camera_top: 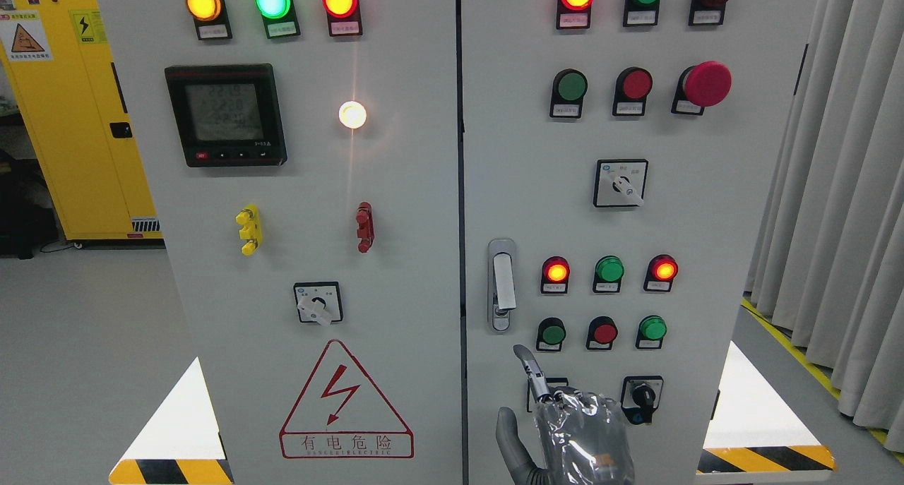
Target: Release door handle
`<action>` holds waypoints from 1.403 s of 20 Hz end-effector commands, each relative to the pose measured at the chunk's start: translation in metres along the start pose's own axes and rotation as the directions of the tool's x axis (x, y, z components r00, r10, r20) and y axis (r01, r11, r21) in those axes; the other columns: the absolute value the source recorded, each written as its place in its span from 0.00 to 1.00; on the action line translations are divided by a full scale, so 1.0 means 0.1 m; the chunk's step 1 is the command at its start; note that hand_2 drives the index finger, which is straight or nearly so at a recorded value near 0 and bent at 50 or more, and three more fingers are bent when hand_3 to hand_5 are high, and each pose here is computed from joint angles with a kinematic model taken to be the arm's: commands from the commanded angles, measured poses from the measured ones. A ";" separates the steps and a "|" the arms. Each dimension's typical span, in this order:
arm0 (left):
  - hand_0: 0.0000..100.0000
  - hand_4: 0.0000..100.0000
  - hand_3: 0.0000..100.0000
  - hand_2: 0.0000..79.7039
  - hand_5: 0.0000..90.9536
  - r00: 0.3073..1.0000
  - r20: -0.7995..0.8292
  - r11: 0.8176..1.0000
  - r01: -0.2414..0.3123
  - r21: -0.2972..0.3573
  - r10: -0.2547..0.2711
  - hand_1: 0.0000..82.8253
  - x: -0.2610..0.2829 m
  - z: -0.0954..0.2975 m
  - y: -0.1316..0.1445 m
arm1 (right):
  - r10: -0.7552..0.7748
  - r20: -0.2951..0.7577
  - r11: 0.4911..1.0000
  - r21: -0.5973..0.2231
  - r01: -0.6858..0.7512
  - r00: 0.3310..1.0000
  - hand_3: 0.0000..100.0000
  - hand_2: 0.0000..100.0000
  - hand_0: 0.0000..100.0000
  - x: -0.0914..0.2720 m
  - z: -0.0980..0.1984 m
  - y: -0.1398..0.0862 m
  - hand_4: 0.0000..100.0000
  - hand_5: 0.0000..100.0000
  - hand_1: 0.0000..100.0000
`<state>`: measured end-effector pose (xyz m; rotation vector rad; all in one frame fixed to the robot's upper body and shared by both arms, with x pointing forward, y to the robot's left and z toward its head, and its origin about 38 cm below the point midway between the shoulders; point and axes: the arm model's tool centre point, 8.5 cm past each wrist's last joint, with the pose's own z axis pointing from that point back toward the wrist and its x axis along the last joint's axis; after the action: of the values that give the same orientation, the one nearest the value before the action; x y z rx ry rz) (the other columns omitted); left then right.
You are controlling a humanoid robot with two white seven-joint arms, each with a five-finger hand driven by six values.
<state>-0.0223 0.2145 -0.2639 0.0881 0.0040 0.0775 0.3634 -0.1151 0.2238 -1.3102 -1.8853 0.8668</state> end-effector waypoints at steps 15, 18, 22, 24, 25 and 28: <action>0.12 0.00 0.00 0.00 0.00 1.000 0.015 1.000 -0.002 -0.003 0.002 0.67 0.05 0.00 -0.01 | -0.026 -0.041 1.000 -0.015 0.026 0.999 1.00 1.00 0.24 -0.18 0.05 -0.21 1.00 1.00 0.24; 0.12 0.00 0.00 0.00 0.00 1.000 0.015 1.000 -0.002 -0.003 0.002 0.67 0.05 0.00 -0.01 | -0.015 -0.029 0.999 -0.033 0.014 0.999 1.00 1.00 0.24 -0.15 -0.08 -0.28 1.00 1.00 0.20; 0.12 0.00 0.00 0.00 0.00 1.000 0.015 1.000 -0.002 -0.003 0.002 0.67 0.05 0.00 -0.01 | 0.043 -0.002 0.997 -0.068 -0.043 0.999 1.00 1.00 0.22 -0.10 -0.32 -0.42 1.00 1.00 0.17; 0.12 0.00 0.00 0.00 0.00 1.000 0.015 1.000 -0.002 -0.002 0.002 0.67 0.05 0.00 -0.01 | 0.094 0.004 0.992 -0.080 -0.094 0.996 1.00 1.00 0.22 -0.08 -0.40 -0.45 1.00 1.00 0.17; 0.12 0.00 0.00 0.00 0.00 1.000 0.015 1.000 -0.002 -0.002 0.002 0.67 0.05 0.00 -0.01 | 0.111 0.006 0.990 -0.083 -0.110 0.994 1.00 1.00 0.22 -0.07 -0.43 -0.45 1.00 1.00 0.17; 0.12 0.00 0.00 0.00 0.00 1.000 0.015 1.000 -0.002 -0.002 0.002 0.67 0.05 0.00 -0.01 | 0.133 0.009 0.986 -0.098 -0.132 0.991 1.00 1.00 0.21 -0.05 -0.52 -0.49 1.00 1.00 0.17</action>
<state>-0.0223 0.2140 -0.2639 0.0875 0.0039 0.0776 0.3737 -0.1295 0.2721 -1.4174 -1.8842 0.8576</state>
